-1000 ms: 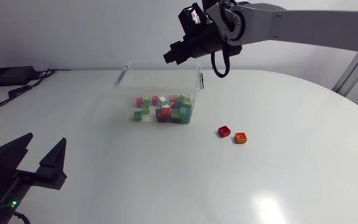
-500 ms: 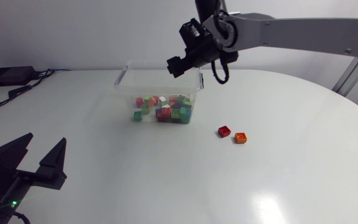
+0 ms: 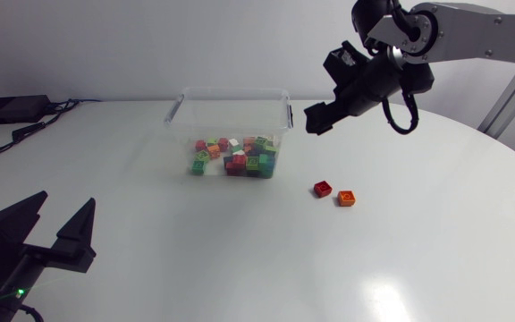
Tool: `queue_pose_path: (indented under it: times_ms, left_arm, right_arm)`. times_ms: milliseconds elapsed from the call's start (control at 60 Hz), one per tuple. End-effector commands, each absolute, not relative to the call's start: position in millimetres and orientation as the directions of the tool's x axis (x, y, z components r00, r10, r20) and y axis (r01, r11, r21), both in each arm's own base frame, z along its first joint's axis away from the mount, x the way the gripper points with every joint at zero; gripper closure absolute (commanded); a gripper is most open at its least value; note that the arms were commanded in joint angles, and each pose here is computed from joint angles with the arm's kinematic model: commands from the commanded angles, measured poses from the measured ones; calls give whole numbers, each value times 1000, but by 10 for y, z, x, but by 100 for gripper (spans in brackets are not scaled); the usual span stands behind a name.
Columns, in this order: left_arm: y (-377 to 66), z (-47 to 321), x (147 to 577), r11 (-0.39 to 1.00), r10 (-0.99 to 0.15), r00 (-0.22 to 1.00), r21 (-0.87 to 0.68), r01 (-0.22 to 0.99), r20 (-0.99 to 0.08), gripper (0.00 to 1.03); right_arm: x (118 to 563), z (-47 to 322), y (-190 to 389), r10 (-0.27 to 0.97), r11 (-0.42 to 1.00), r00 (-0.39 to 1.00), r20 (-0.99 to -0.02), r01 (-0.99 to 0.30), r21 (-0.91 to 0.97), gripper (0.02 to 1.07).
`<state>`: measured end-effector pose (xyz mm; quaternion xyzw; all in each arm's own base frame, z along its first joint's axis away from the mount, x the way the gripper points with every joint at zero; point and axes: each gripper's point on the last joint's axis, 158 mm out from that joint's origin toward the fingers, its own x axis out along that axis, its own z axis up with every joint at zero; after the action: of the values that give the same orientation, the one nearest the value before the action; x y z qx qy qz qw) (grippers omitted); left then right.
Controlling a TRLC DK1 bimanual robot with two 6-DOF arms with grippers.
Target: Place the duplo bricks in the container
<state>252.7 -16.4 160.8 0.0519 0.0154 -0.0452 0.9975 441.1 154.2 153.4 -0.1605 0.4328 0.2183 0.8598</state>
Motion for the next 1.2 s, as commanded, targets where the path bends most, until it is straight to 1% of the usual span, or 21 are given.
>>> queue_pose_path:
  times_ms: [0, 183, 233, 267, 283, 367, 450, 517, 817, 1183]
  left_arm:
    - [-156, 1566, 2532, 990, -87, 996, 111, 91, -33, 5]
    - [-156, 1566, 2532, 990, -87, 996, 111, 91, -33, 5]
    - [-156, 1566, 2532, 990, -87, 996, 111, 91, -33, 5]
    - [-156, 1566, 2532, 990, -87, 996, 111, 91, -33, 5]
    - [-156, 1566, 2532, 990, -87, 996, 111, 91, -33, 5]
    - [-153, 1566, 2532, 990, -86, 996, 111, 89, -33, 5]
    - [-153, 1566, 2532, 990, -86, 996, 111, 89, -33, 5]
    - [-156, 1566, 2532, 990, -87, 996, 111, 91, -33, 5]
    - [-153, 1566, 2532, 990, -86, 996, 111, 89, -33, 5]
    - [-156, 1566, 2532, 990, -87, 996, 111, 91, -33, 5]
  right_arm:
    - [4288, 1333, 1414, 195, 863, 467, -862, -500, -76, 7]
    - [4125, 953, 1288, 116, 880, 340, -933, -470, -62, 7]
    - [4097, 799, 1265, 93, 882, 299, -950, -468, -61, 8]
    - [4093, 722, 1255, 82, 884, 280, -957, -464, -60, 10]
    - [4098, 665, 1238, 70, 887, 270, -960, -458, -65, 13]
    - [4104, 514, 1221, 52, 891, 236, -970, -450, -61, 15]
    - [4103, 385, 1217, 43, 893, 210, -977, -446, -57, 22]
    - [4136, 305, 1218, 36, 898, 205, -978, -436, -58, 30]
    - [4258, -94, 1183, 4, 912, 156, -988, -405, -60, 31]
    - [4432, -382, 1114, -25, 923, 137, -990, -377, -75, 31]
